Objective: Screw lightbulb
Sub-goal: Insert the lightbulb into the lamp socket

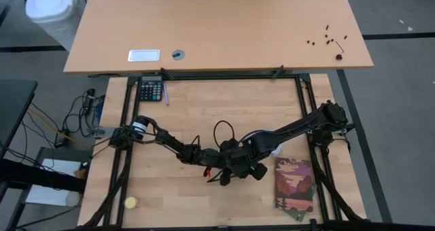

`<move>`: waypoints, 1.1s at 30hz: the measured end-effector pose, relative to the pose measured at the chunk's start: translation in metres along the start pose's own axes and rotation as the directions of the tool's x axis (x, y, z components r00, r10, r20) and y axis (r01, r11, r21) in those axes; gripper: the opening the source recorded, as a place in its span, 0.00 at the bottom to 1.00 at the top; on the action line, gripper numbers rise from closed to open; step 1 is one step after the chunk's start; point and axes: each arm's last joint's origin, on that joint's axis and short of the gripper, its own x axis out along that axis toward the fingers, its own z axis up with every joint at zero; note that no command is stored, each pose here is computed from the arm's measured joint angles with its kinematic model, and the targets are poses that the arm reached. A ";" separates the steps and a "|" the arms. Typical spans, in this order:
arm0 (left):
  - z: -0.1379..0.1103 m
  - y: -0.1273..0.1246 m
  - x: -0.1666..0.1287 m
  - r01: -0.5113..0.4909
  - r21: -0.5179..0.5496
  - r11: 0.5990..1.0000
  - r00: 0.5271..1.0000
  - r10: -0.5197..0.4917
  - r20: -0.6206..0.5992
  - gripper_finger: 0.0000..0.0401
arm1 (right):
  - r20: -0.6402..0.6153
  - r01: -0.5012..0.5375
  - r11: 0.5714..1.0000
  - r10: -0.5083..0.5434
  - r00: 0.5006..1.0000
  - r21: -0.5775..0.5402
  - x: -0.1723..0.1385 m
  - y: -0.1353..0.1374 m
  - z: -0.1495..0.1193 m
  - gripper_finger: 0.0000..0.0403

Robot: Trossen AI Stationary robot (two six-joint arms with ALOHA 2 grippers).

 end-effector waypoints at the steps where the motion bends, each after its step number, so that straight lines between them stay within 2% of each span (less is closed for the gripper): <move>1: 0.000 0.000 0.000 0.000 0.000 1.000 1.000 0.000 -0.001 0.47 | -0.003 0.002 0.999 -0.002 1.000 0.034 0.000 0.000 0.000 0.62; 4: 0.000 0.000 0.000 0.000 0.001 1.000 1.000 0.000 -0.002 0.47 | -0.009 0.004 0.990 -0.003 1.000 0.140 -0.001 0.000 -0.001 0.62; 7: 0.000 0.000 0.000 -0.001 0.002 1.000 1.000 0.001 -0.004 0.47 | -0.013 0.005 0.968 -0.001 1.000 0.252 -0.001 0.000 -0.001 0.67; 10: 0.000 0.000 0.000 -0.011 0.001 1.000 1.000 0.011 -0.002 0.47 | -0.015 0.007 0.919 -0.001 1.000 0.394 -0.001 0.000 -0.001 0.68; 14: 0.000 0.000 0.000 -0.007 0.002 1.000 1.000 0.007 -0.004 0.47 | -0.019 0.011 0.828 0.000 1.000 0.561 -0.001 0.000 -0.002 0.65; 16: 0.000 0.000 0.000 -0.002 0.002 1.000 1.000 0.002 -0.005 0.47 | -0.022 0.013 0.763 0.001 1.000 0.647 -0.002 -0.001 -0.003 0.63; 19: 0.000 0.000 0.000 -0.001 0.002 1.000 1.000 0.001 -0.005 0.47 | -0.025 0.017 0.628 0.003 1.000 0.778 -0.002 -0.004 -0.005 0.63; 22: 0.000 0.000 0.000 -0.002 0.001 1.000 1.000 0.002 -0.006 0.47 | -0.003 -0.014 0.492 0.035 0.999 0.870 -0.002 -0.008 -0.007 0.67; 24: -0.001 0.000 0.000 -0.013 0.003 1.000 1.000 0.013 -0.009 0.47 | 0.013 -0.036 0.445 0.054 0.998 0.895 -0.002 -0.010 -0.008 0.71; 26: -0.001 0.000 -0.001 -0.017 0.003 1.000 1.000 0.017 -0.010 0.47 | 0.017 -0.042 0.446 0.062 0.998 0.894 -0.002 -0.011 -0.009 0.75; 27: -0.001 0.000 -0.001 -0.019 0.003 1.000 1.000 0.019 -0.009 0.47 | 0.020 -0.048 0.471 0.065 0.998 0.881 -0.003 -0.012 -0.009 0.77; 30: -0.001 0.001 -0.001 -0.021 0.004 1.000 1.000 0.021 -0.010 0.47 | 0.017 -0.057 0.583 0.074 0.997 0.811 -0.007 -0.014 -0.009 0.81; 33: -0.001 0.001 -0.001 -0.021 0.004 1.000 1.000 0.021 -0.011 0.47 | 0.038 -0.071 0.722 0.062 0.997 0.688 -0.015 -0.018 -0.006 0.85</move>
